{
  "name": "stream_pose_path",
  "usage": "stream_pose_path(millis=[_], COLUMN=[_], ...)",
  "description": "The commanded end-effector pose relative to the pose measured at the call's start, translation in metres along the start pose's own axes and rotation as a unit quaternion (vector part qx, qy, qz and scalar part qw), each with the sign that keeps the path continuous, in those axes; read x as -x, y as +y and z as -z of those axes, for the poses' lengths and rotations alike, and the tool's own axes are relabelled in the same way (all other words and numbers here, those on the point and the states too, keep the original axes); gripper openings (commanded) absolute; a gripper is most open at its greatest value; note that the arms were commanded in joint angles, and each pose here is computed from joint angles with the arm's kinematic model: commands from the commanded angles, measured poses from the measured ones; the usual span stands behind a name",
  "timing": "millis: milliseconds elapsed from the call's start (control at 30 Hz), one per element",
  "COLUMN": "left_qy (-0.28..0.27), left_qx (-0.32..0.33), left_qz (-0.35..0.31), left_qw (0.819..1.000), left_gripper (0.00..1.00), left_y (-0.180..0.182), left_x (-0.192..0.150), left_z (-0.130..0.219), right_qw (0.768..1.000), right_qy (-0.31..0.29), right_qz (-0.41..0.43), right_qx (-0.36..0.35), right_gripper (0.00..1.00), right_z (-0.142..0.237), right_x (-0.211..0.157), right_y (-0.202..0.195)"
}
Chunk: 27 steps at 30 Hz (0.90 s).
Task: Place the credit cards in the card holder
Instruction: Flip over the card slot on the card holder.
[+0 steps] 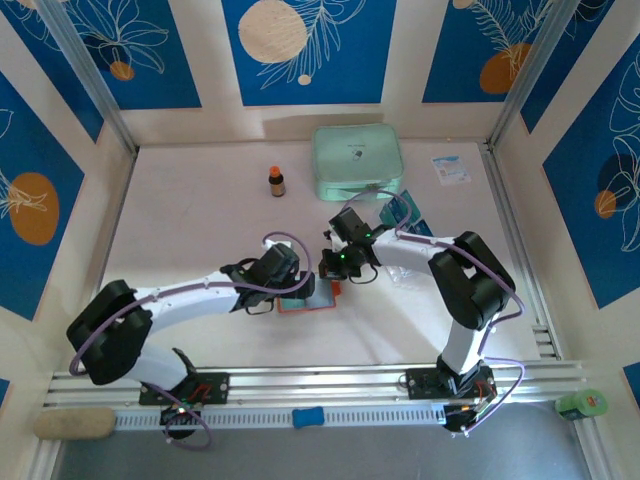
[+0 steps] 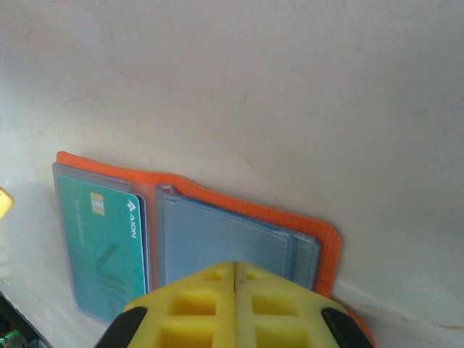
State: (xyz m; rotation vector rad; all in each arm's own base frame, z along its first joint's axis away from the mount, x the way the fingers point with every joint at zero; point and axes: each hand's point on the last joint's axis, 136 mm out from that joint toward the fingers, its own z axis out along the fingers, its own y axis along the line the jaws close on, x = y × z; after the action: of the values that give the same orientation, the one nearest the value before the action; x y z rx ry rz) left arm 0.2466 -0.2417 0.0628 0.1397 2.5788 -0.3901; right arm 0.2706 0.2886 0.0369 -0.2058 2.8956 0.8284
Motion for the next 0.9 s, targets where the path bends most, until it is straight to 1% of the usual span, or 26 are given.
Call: stream_pose_path(millis=[0,200,367,533,867], left_qy=[0.001,0.007,0.012,0.017,0.031], left_qx=[0.01,0.015,0.019,0.021,0.034], left_qz=[-0.015,-0.02,-0.025,-0.028,-0.038], left_qw=[1.0,1.0,0.999,0.999,0.998], left_gripper=[1.0,1.0,1.0,1.0,1.0], left_y=[0.002,0.003,0.004,0.005,0.011], left_x=[-0.003,-0.006,-0.008,-0.01,-0.019], left_z=[-0.005,-0.009,-0.012,-0.015,-0.024], right_qw=[1.0,1.0,0.999,0.999,0.999], right_qy=[0.007,0.022,0.041,0.041,0.041], right_qz=[0.004,-0.006,-0.014,-0.022,-0.028], right_qx=[-0.008,-0.016,0.0,0.014,0.018], right_gripper=[0.0,0.0,0.0,0.0,0.0], right_z=[-0.003,-0.015,-0.026,-0.028,-0.029], right_x=[-0.002,-0.009,-0.019,-0.021,-0.023], right_y=[-0.005,-0.015,-0.009,-0.003,-0.003])
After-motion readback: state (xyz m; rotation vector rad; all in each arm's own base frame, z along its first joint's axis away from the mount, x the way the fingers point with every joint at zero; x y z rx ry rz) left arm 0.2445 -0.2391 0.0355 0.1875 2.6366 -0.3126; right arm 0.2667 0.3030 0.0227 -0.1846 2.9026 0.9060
